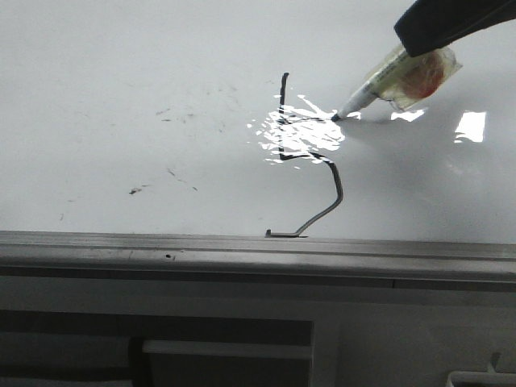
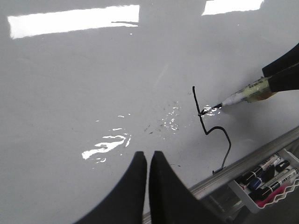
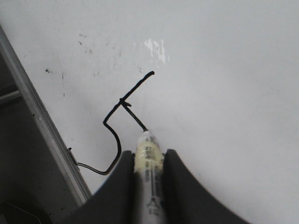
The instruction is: Write number 5 on whiteboard
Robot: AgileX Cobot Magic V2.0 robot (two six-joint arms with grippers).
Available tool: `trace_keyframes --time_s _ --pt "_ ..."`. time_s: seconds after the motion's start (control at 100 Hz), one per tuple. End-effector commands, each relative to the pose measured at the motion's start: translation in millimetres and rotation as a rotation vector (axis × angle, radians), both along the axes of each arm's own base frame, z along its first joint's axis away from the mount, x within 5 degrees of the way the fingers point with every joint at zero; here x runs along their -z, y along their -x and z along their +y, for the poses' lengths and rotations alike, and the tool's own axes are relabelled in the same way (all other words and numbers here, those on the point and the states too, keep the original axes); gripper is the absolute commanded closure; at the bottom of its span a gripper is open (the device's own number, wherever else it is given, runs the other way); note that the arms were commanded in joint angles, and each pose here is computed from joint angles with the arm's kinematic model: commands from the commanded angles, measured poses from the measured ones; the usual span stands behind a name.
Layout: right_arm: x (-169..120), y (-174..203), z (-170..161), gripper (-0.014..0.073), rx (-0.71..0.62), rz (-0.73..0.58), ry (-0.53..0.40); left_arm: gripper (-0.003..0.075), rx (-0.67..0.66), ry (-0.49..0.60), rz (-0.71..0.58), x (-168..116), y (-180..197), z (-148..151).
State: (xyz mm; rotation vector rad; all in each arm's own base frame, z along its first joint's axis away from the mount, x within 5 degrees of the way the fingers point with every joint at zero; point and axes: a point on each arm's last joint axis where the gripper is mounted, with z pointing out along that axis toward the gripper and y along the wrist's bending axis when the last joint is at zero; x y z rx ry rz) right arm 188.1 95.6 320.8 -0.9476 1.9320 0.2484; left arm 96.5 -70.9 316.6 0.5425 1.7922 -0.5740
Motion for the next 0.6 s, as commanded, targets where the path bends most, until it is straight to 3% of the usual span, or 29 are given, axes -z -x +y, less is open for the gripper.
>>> trace_keyframes --time_s 0.0,0.1,0.17,0.22,0.32,0.37,0.43,0.59 --pt "-19 -3 -6 0.0654 0.041 -0.122 -0.003 0.0740 -0.046 0.062 -0.057 -14 -3 2" --pt "-40 13 -1 0.0654 -0.020 -0.166 -0.028 0.0738 -0.050 0.062 -0.070 -16 -3 3" --pt "-55 27 3 0.0654 -0.081 -0.202 -0.051 0.0683 -0.036 0.038 -0.095 -19 -3 2" --pt "-64 38 7 0.0654 -0.133 -0.222 -0.062 0.0588 -0.019 0.010 -0.117 -22 -3 1" --pt "-69 49 15 0.0659 -0.203 -0.226 -0.072 0.0317 0.017 -0.023 -0.115 -29 -6 -3" --pt "-65 51 20 0.0659 -0.240 -0.203 -0.064 0.0239 0.047 -0.042 -0.106 -32 -9 -7" --pt "-59 50 27 0.0659 -0.275 -0.163 -0.048 0.0222 0.111 -0.093 -0.110 -34 -12 -15" --pt "-43 45 46 0.0659 -0.347 -0.090 -0.013 0.0283 0.430 -0.321 -0.192 -30 -10 -45"
